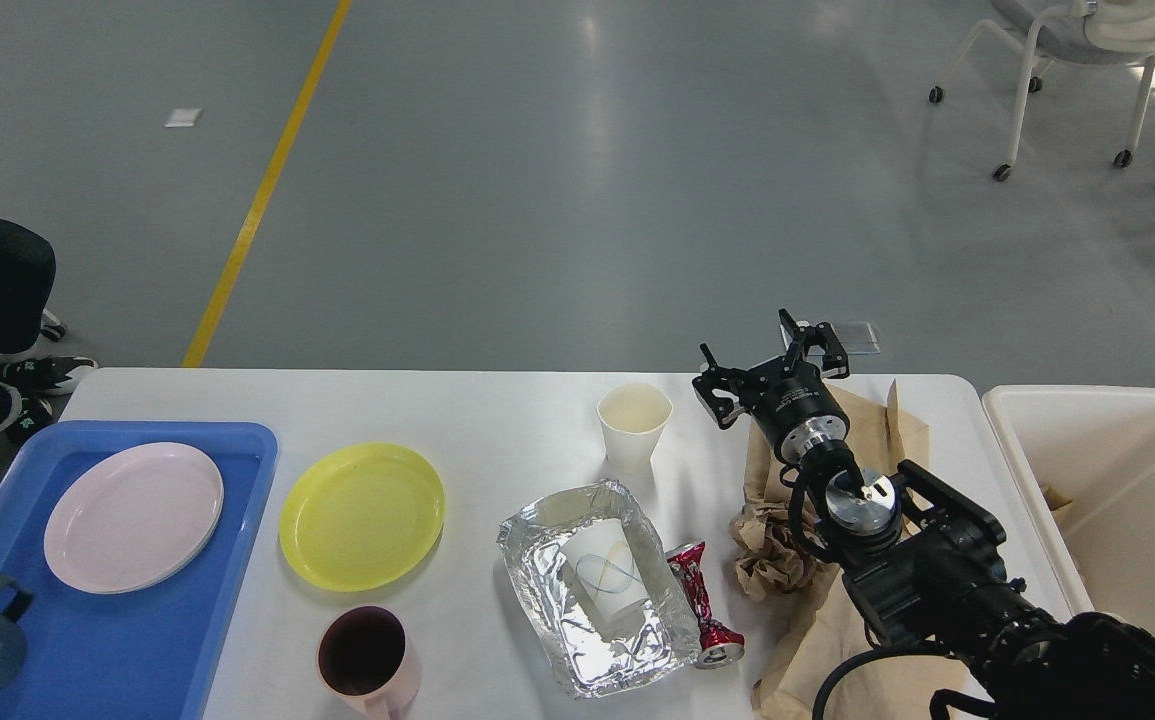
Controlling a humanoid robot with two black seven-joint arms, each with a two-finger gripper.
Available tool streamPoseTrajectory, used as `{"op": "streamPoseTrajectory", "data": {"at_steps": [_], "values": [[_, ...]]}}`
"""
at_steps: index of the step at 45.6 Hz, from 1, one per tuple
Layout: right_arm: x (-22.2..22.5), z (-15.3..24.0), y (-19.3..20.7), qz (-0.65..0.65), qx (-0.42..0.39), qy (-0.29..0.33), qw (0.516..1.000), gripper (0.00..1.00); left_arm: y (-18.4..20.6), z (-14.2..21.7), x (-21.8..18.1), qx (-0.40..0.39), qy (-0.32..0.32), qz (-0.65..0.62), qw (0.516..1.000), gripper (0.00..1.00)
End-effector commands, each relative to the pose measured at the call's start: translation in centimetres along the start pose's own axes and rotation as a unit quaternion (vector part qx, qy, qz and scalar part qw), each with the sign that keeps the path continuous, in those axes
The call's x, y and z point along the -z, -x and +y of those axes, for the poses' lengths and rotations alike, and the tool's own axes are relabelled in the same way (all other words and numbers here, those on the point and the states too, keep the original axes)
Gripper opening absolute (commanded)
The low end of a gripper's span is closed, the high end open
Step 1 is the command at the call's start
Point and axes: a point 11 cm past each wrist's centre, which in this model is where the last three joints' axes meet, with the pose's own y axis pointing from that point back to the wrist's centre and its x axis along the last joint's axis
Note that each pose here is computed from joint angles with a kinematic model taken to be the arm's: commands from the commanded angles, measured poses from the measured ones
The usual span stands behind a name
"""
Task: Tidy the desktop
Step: 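Carry the green mug to the tray corner nearest the robot, then release the green mug and lift the left gripper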
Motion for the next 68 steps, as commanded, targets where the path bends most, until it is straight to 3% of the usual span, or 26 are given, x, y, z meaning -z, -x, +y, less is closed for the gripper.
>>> {"op": "streamPoseTrajectory", "data": {"at_steps": [1,41,53,68], "values": [[0.0,0.0,0.0,0.0,0.0,0.0,1.0,1.0,-0.2,-0.3,-0.9,-0.001,0.001,-0.009,1.0,0.0],[0.0,0.0,0.0,0.0,0.0,0.0,1.0,1.0,0.1,-1.7,-1.3,0.004,-0.014,-0.021,1.0,0.0],[0.0,0.0,0.0,0.0,0.0,0.0,1.0,1.0,0.5,-2.3,-0.8,0.012,-0.021,-0.02,1.0,0.07],[0.0,0.0,0.0,0.0,0.0,0.0,1.0,1.0,0.5,-2.3,-0.8,0.012,-0.023,-0.021,0.999,0.25]]}}
